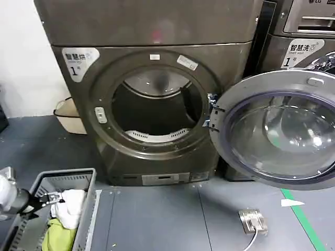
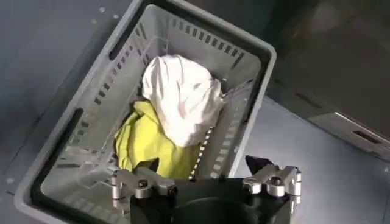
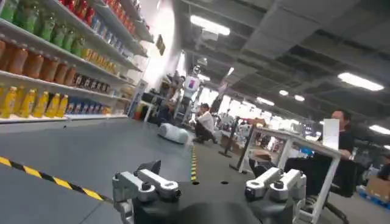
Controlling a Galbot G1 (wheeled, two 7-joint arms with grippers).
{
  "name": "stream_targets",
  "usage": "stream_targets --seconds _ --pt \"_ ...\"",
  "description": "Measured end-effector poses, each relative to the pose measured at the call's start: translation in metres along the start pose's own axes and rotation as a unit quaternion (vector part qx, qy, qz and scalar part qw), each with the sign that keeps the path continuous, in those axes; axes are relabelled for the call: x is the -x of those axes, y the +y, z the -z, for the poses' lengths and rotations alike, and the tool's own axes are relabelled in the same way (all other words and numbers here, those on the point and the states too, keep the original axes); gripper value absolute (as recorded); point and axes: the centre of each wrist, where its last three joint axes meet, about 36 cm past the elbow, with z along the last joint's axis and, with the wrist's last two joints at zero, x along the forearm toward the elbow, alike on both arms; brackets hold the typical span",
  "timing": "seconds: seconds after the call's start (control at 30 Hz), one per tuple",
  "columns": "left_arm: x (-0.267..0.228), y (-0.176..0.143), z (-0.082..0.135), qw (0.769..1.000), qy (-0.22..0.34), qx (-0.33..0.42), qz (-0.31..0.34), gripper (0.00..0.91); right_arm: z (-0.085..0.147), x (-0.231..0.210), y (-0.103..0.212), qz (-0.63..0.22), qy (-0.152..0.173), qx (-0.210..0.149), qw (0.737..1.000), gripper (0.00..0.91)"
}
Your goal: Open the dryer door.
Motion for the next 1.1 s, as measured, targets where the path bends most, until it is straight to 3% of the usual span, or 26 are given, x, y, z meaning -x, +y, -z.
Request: stream_targets --seconds 1.1 --pt "0.0057 0.0046 0.0022 1.0 0.012 -0.008 0.003 0.907 -0.0017 -0.0025 0.0024 0.006 0.0 0.003 1.0 0.907"
